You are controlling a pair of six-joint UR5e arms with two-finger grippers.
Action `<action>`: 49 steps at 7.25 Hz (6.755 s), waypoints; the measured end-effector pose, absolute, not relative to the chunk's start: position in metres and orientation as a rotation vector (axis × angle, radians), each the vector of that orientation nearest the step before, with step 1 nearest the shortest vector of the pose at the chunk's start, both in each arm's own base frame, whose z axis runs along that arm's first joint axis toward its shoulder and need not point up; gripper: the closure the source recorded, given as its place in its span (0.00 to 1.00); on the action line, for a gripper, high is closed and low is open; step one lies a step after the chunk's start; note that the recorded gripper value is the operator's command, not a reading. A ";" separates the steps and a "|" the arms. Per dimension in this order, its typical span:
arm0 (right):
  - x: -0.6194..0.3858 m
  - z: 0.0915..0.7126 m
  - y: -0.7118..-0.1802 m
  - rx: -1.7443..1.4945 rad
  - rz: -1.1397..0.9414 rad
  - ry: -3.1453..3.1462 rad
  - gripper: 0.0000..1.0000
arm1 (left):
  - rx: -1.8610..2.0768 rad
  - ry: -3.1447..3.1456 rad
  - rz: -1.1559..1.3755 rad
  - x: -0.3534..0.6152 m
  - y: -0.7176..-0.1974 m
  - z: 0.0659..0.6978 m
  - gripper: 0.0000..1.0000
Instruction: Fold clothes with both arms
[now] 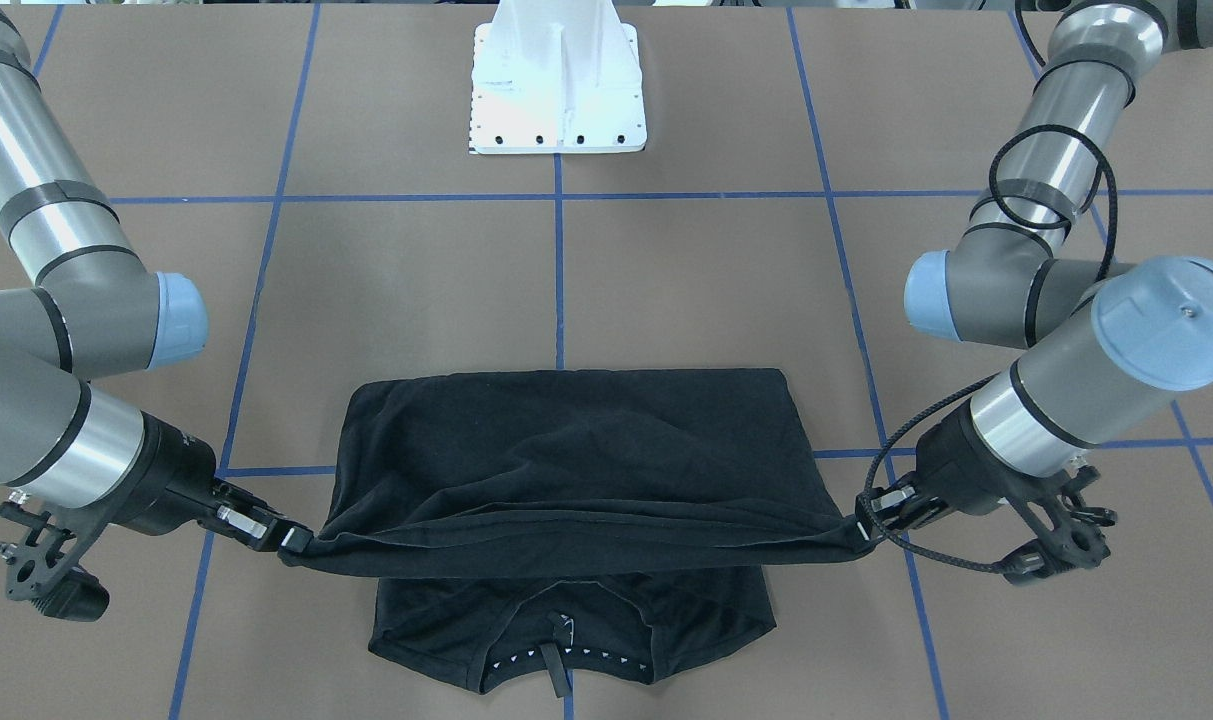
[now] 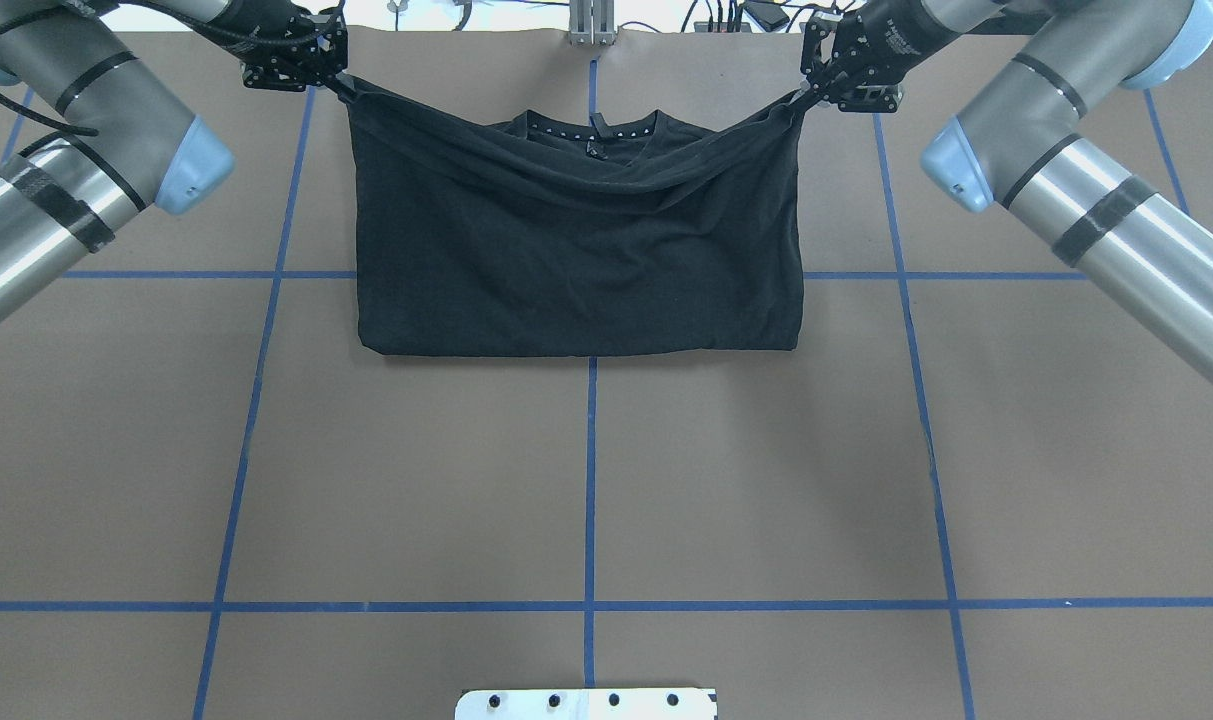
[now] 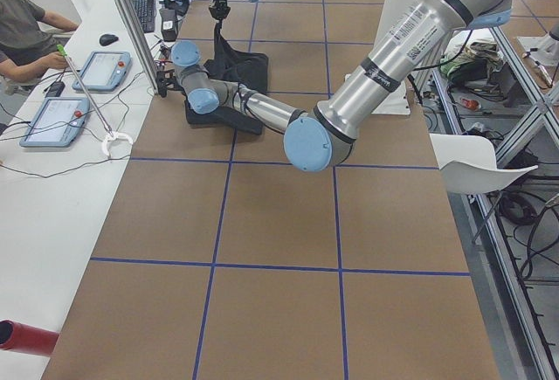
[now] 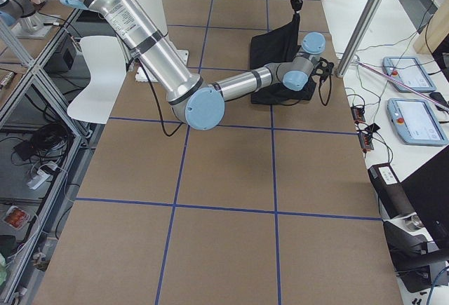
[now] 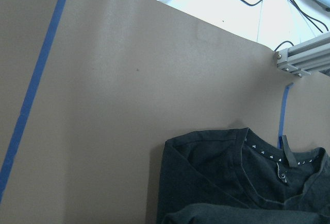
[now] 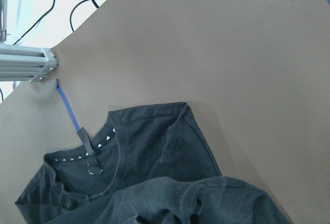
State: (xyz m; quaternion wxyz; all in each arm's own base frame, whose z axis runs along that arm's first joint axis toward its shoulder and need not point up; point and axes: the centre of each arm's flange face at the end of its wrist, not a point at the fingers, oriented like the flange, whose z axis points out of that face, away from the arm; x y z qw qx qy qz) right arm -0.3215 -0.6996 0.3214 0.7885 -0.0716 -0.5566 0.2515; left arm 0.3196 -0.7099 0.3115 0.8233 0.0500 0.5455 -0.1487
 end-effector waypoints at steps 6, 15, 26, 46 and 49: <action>-0.300 0.386 -0.723 -0.151 0.663 -1.103 1.00 | 0.127 1.094 -0.367 0.326 -0.716 0.347 1.00; -0.329 0.345 -0.725 -0.120 0.623 -1.127 1.00 | 0.087 1.136 -0.425 0.373 -0.707 0.297 1.00; -0.329 0.380 -0.734 -0.059 0.728 -1.022 1.00 | 0.153 1.045 -0.505 0.371 -0.725 0.331 1.00; -0.402 0.348 -0.703 0.336 0.734 -0.912 1.00 | 0.407 0.984 -0.588 0.384 -0.719 0.313 1.00; -0.413 0.381 -0.683 0.491 0.666 -0.862 1.00 | 0.489 0.960 -0.583 0.384 -0.693 0.344 1.00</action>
